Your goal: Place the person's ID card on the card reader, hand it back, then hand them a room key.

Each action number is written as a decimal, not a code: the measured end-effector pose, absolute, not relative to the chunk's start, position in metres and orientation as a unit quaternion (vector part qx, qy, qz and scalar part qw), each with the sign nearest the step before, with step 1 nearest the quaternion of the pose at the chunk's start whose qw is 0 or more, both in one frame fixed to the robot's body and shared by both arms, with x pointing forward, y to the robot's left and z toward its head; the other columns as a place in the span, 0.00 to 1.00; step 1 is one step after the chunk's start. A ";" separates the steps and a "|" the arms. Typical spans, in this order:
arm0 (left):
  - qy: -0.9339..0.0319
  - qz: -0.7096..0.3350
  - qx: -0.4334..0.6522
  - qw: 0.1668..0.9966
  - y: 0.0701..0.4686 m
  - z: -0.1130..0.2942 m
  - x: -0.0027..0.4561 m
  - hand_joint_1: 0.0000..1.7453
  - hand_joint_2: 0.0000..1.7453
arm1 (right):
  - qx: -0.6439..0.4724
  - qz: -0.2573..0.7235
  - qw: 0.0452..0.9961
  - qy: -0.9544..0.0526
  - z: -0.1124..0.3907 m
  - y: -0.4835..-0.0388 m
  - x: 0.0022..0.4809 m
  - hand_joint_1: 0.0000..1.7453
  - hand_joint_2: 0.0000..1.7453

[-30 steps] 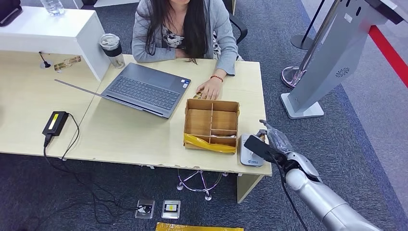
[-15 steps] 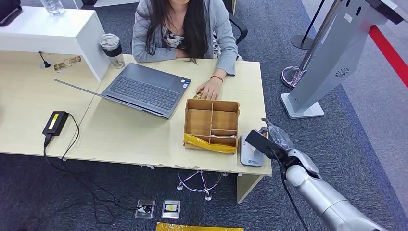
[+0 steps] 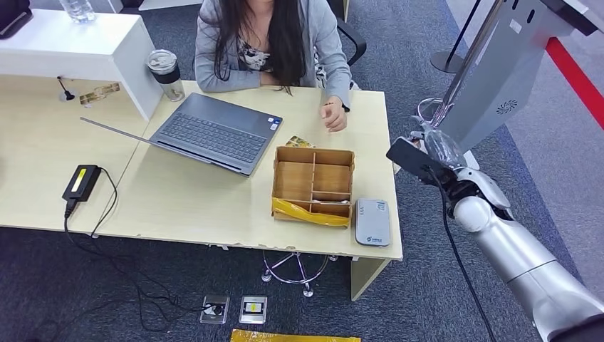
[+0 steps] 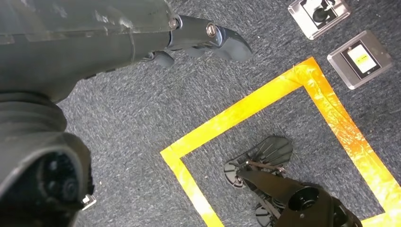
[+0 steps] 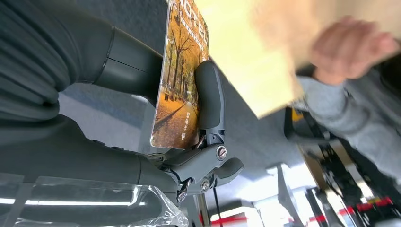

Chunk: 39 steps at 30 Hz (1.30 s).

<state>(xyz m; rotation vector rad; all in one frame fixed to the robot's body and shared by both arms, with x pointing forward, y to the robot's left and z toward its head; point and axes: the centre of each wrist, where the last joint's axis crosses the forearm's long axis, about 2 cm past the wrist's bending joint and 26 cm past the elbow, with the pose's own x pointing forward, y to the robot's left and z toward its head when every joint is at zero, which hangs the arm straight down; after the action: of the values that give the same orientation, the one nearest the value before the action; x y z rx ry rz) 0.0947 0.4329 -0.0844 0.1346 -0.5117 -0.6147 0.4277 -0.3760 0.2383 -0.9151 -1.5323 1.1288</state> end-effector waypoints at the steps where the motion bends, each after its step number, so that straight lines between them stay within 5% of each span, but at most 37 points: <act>1: -0.249 -0.300 0.065 0.918 0.433 -0.084 0.095 0.00 0.00 | -0.385 0.464 0.484 -0.634 0.249 -0.378 0.430 1.00 1.00; 10: -0.250 -0.307 0.062 0.916 0.433 -0.084 0.095 0.00 0.00 | -0.408 0.473 0.439 -0.646 0.279 -0.373 0.438 1.00 1.00; 28: -0.250 -0.309 0.048 0.917 0.427 -0.086 0.097 0.00 0.00 | -0.345 0.493 0.416 -0.682 0.241 -0.286 0.450 1.00 1.00; 29: -0.250 -0.309 0.048 0.917 0.427 -0.086 0.097 0.00 0.00 | -0.344 0.493 0.417 -0.682 0.240 -0.285 0.450 0.97 1.00; 30: -0.250 -0.309 0.048 0.917 0.427 -0.086 0.097 0.00 0.00 | -0.343 0.493 0.418 -0.681 0.239 -0.284 0.450 0.71 1.00; 33: -0.250 -0.308 0.049 0.917 0.427 -0.086 0.096 0.00 0.00 | -0.343 0.494 0.419 -0.680 0.237 -0.282 0.450 0.00 0.25; 34: -0.250 -0.308 0.049 0.917 0.427 -0.086 0.096 0.00 0.00 | -0.342 0.495 0.418 -0.681 0.236 -0.281 0.450 0.00 0.00; 39: -0.251 -0.305 0.051 0.917 0.427 -0.086 0.096 0.00 0.00 | -0.338 0.495 0.415 -0.684 0.233 -0.276 0.450 0.00 0.00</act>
<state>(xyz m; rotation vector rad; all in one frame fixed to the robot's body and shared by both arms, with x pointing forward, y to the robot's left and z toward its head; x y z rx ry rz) 0.0964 0.4268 -0.0856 0.1047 -0.5161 -0.6284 0.4502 -0.2763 0.2334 -0.8502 -1.7189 1.2449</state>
